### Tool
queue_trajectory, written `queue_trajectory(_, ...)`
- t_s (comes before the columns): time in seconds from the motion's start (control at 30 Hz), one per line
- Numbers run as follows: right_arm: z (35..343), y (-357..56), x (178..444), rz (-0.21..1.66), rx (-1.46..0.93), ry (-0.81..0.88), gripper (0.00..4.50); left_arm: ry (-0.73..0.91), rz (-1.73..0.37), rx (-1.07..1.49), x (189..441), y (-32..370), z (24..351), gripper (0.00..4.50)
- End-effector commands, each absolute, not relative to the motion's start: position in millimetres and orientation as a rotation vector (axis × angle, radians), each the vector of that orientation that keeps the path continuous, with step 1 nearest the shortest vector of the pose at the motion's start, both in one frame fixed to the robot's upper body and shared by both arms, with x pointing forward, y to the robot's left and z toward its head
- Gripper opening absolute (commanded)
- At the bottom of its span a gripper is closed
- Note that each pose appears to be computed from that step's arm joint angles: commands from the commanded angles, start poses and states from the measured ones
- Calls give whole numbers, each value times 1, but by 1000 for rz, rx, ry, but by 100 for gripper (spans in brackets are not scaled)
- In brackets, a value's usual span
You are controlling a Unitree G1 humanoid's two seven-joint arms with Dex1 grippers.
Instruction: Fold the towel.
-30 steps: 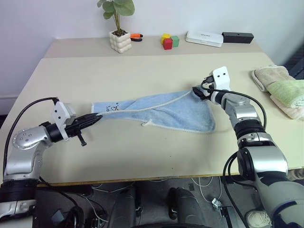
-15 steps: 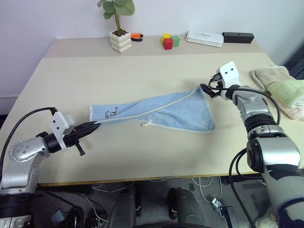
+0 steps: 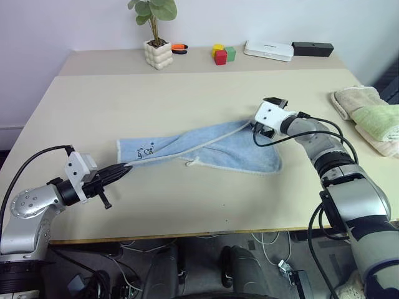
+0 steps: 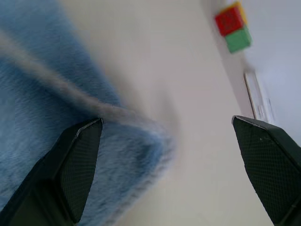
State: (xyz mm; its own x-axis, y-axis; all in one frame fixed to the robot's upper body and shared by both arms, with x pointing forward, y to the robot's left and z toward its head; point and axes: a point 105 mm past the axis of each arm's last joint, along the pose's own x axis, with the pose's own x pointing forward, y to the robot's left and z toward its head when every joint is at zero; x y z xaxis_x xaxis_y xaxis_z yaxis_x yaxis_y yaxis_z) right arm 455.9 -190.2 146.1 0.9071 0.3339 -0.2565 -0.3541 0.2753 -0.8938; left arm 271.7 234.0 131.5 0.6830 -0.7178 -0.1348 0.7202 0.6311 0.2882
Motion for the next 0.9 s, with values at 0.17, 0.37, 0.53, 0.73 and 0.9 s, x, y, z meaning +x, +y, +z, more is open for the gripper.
queue_trajectory(0.17,158,-181,464,419,-1493,-47,450,-56,-806,366,263,235,147,4)
queue_trajectory(0.37,154,-165,466,443,-1619,-94,218,-57,-799,365,257,235,145,0)
queue_trajectory(0.53,155,-163,467,433,-1642,-111,3,-58,-789,366,255,237,145,0)
queue_trajectory(0.73,158,-181,465,414,-1652,-90,3,-49,-758,363,257,242,143,0)
queue_trajectory(0.9,180,-194,461,413,-1561,-118,3,-73,-641,387,282,253,145,0)
